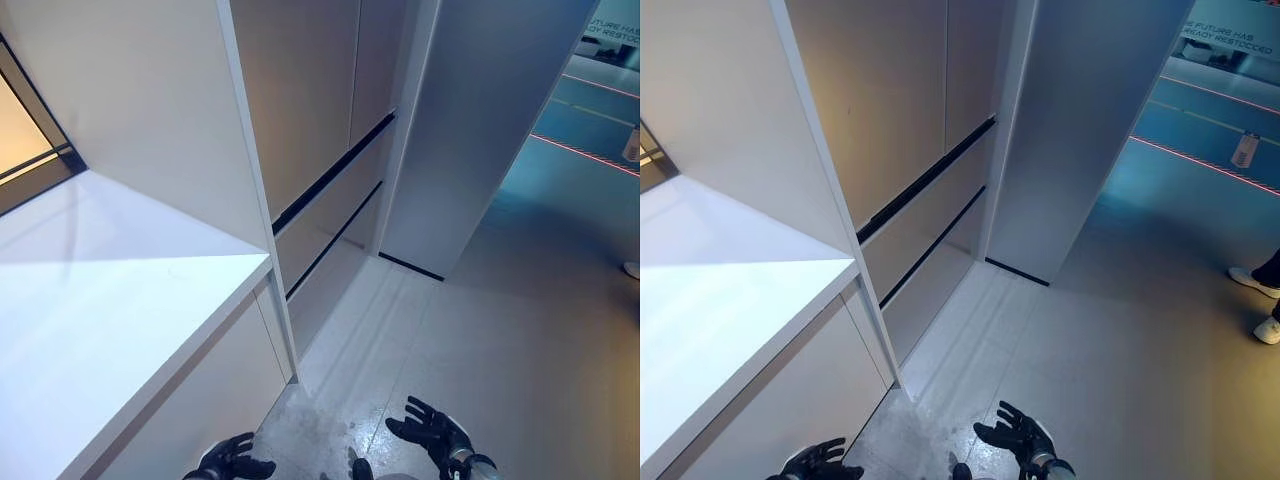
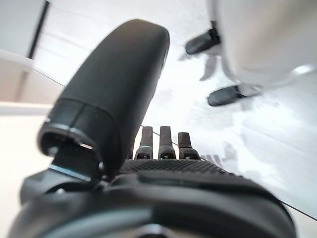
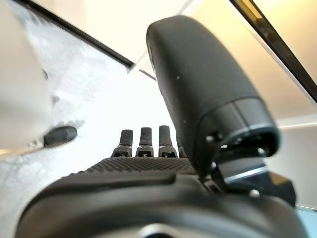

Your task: Put drinks into fridge and close the fridge

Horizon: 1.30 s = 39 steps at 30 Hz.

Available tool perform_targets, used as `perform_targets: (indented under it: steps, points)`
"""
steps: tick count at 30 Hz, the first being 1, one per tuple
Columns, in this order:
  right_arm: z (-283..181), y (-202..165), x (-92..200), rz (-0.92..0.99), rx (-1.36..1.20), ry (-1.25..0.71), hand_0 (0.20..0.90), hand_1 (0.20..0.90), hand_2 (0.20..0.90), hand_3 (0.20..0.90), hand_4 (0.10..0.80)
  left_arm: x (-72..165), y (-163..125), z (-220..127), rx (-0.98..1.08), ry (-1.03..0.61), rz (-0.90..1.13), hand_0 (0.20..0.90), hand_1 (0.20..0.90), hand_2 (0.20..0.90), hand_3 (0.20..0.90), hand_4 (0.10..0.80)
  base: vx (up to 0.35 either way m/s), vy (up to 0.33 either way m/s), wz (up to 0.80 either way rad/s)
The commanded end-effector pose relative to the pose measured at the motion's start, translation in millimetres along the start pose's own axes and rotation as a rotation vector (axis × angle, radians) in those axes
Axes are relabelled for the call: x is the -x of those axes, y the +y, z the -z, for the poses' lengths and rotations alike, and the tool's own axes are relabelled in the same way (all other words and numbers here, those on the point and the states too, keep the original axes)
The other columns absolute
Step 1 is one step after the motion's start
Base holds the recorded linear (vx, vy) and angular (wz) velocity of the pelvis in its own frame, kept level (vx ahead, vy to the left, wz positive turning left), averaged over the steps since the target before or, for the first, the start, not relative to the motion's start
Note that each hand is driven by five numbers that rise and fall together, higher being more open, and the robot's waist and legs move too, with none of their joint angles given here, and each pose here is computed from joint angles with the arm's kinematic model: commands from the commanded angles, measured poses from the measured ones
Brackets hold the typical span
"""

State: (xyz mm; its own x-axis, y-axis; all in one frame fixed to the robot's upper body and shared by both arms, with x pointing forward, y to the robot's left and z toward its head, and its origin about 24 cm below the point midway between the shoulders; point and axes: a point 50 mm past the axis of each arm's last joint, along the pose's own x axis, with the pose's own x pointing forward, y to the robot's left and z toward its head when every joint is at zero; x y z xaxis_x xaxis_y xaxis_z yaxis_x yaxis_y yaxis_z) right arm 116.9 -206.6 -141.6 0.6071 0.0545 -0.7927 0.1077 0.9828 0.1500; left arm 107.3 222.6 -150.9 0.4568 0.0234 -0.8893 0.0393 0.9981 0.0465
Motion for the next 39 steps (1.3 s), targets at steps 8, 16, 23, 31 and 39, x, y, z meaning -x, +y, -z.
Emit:
perform_targets:
  steps: [8, 16, 23, 31, 39]
  points:
    - [3.6, -31.1, -0.9, 0.073, 0.120, 0.075, 0.900, 0.900, 0.900, 0.900, 0.800, 3.1, 8.6, 20.0, -0.048, 0.044, -0.015, 0.900, 0.900, 0.900, 0.900, 0.800, -0.012, 0.009, 0.10]
    - [18.5, -32.3, 3.9, 0.040, 0.222, 0.153, 0.900, 0.900, 0.900, 0.900, 0.800, 4.3, 12.1, 19.6, -0.006, 0.014, 0.005, 0.900, 0.900, 0.900, 0.900, 0.800, 0.000, 0.000, 0.00]
    - [26.4, -35.8, 9.2, 0.031, 0.220, 0.165, 0.900, 0.900, 0.900, 0.900, 0.800, 2.7, 9.6, 23.1, -0.041, 0.074, -0.046, 0.900, 0.900, 0.900, 0.900, 0.800, 0.015, 0.021, 0.09]
    - [14.1, -25.6, 0.8, 0.004, 0.284, 0.151, 0.900, 0.900, 0.900, 0.900, 0.800, -1.3, 13.3, 8.6, -0.010, 0.039, -0.060, 0.900, 0.900, 0.900, 0.900, 0.800, -0.018, -0.013, 0.10]
    - [6.0, -20.5, -4.8, -0.018, 0.335, 0.143, 0.900, 0.900, 0.900, 0.900, 0.800, -2.6, 5.0, 7.3, 0.019, 0.026, -0.048, 0.900, 0.900, 0.900, 0.900, 0.800, -0.022, 0.035, -0.10]
